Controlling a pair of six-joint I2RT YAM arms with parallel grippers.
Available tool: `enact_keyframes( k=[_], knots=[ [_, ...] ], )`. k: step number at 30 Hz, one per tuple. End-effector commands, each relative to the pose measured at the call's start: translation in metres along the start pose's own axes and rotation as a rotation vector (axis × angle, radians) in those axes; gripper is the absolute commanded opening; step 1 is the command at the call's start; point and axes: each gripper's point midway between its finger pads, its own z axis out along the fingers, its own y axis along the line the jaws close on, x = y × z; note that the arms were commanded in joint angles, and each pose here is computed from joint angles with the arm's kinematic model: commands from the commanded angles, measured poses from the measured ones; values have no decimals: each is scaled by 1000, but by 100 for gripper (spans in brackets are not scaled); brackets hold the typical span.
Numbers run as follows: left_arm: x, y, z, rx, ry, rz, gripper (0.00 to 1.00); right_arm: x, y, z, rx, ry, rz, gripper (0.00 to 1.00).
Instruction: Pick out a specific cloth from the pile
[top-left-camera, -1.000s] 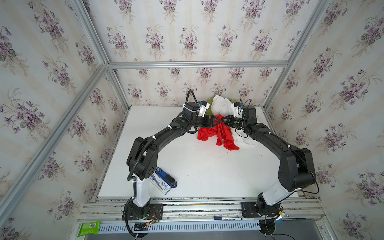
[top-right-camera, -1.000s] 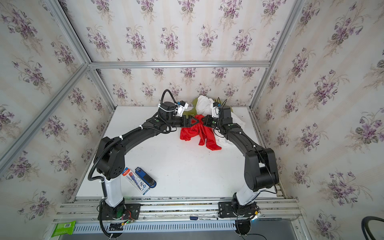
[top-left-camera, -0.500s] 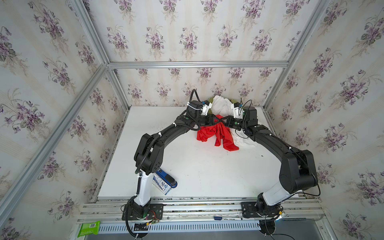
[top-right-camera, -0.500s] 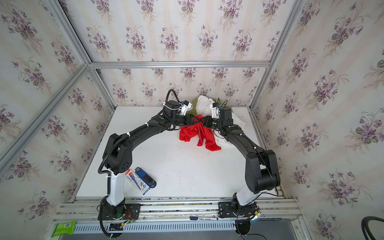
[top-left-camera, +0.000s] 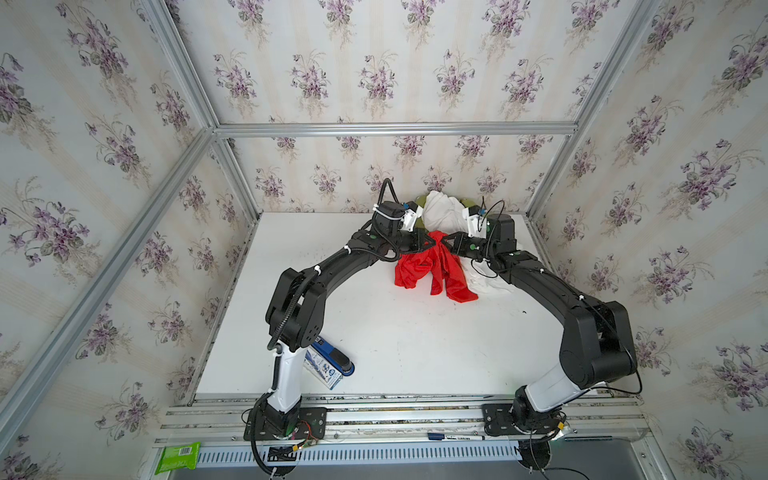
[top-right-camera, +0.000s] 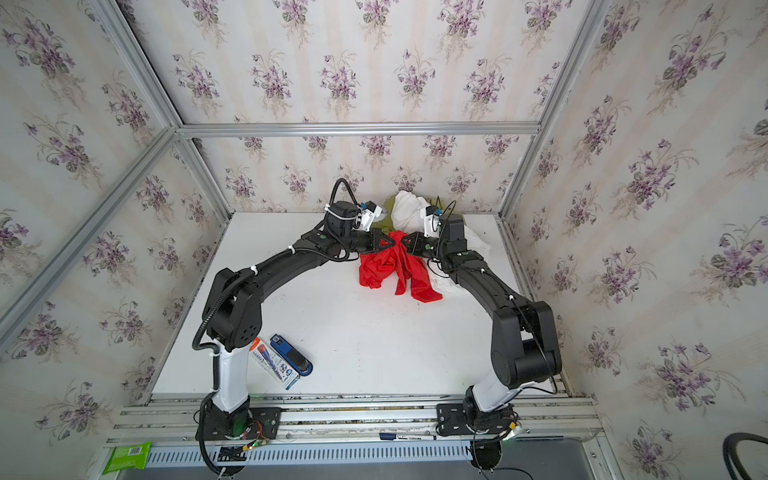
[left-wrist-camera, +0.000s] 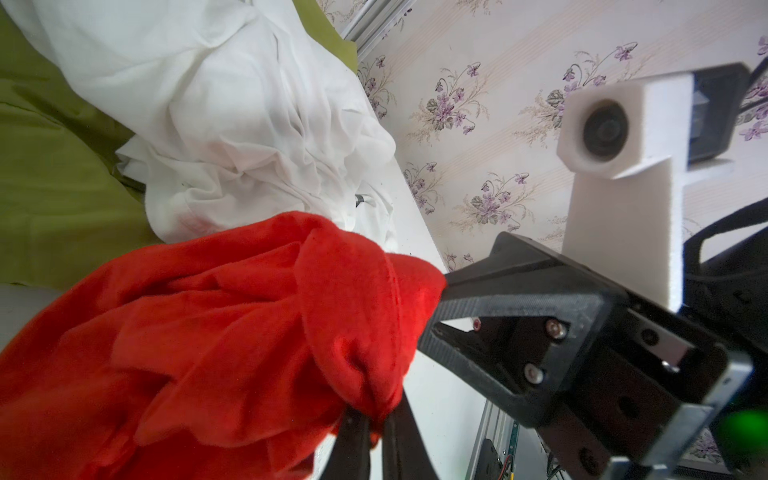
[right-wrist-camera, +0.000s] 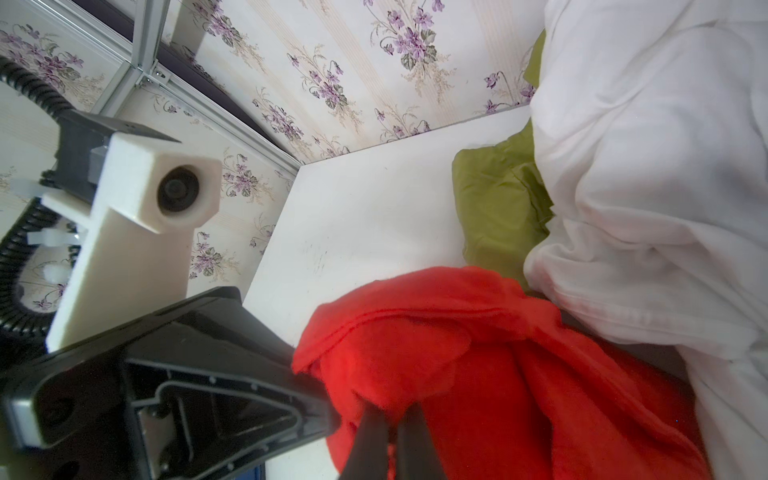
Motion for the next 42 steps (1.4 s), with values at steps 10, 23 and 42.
enact_keyframes(
  k=[10, 23, 42],
  knots=[
    [-9, -16, -8, 38, -18, 28, 2, -18, 10, -19, -27, -65, -36, 47],
    [-25, -46, -26, 91, -53, 72, 1, -32, -4, -63, 36, -140, -56, 59],
    [-61, -110, -70, 189, -148, 151, 0, -51, 7, -92, 60, -225, -113, 61]
  ],
)
